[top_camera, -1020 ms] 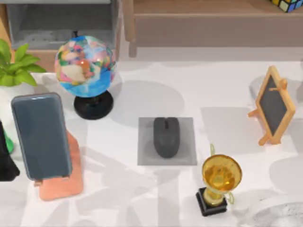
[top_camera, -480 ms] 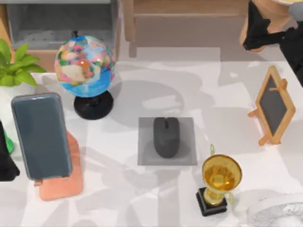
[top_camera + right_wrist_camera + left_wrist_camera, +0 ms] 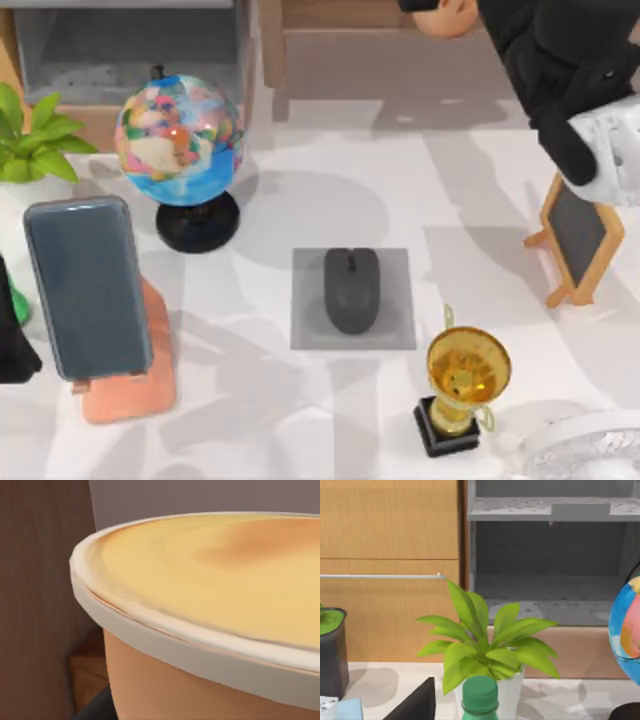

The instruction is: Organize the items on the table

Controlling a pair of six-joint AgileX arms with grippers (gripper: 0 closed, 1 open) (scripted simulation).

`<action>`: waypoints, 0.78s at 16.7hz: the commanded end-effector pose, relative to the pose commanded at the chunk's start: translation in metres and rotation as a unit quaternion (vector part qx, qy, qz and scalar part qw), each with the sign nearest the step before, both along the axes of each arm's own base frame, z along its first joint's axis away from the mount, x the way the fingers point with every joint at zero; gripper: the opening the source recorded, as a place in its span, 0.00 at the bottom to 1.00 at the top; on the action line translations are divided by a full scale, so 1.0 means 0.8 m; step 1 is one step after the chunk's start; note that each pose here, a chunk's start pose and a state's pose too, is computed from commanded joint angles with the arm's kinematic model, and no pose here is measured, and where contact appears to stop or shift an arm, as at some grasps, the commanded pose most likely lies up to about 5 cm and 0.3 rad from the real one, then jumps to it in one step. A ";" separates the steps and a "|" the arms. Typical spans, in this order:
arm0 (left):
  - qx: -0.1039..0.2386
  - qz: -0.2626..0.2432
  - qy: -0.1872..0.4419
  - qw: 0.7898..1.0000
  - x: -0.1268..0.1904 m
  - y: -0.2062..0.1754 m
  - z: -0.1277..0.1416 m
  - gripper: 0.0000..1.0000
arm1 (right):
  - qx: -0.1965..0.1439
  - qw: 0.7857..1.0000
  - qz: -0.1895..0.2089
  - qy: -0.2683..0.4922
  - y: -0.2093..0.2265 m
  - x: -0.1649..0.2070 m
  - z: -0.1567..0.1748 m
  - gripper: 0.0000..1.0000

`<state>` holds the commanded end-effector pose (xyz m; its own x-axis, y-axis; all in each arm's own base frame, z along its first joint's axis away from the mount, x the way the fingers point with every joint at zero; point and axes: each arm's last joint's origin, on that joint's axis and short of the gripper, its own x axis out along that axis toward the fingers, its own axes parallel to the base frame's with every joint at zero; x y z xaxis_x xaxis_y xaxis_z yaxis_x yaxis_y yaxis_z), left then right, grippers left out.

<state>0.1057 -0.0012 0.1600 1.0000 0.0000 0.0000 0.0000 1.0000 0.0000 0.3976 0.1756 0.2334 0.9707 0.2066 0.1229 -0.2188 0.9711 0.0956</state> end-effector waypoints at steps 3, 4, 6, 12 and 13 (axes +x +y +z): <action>0.000 0.000 0.000 1.000 0.000 0.000 0.000 1.00 | -0.016 0.999 -0.045 0.016 0.022 0.029 0.014 0.00; 0.000 0.000 0.000 1.000 0.000 0.000 0.000 1.00 | -0.022 0.998 -0.060 0.022 0.027 0.039 0.016 0.00; 0.000 0.000 0.000 1.000 0.000 0.000 0.000 1.00 | -0.036 0.995 -0.086 0.033 0.034 0.056 0.017 0.00; 0.000 0.000 0.000 1.000 0.000 0.000 0.000 1.00 | -0.058 0.990 -0.115 0.054 0.040 0.078 0.007 0.00; 0.000 0.000 0.000 1.000 0.000 0.000 0.000 1.00 | -0.058 0.990 -0.115 0.054 0.040 0.078 0.007 0.00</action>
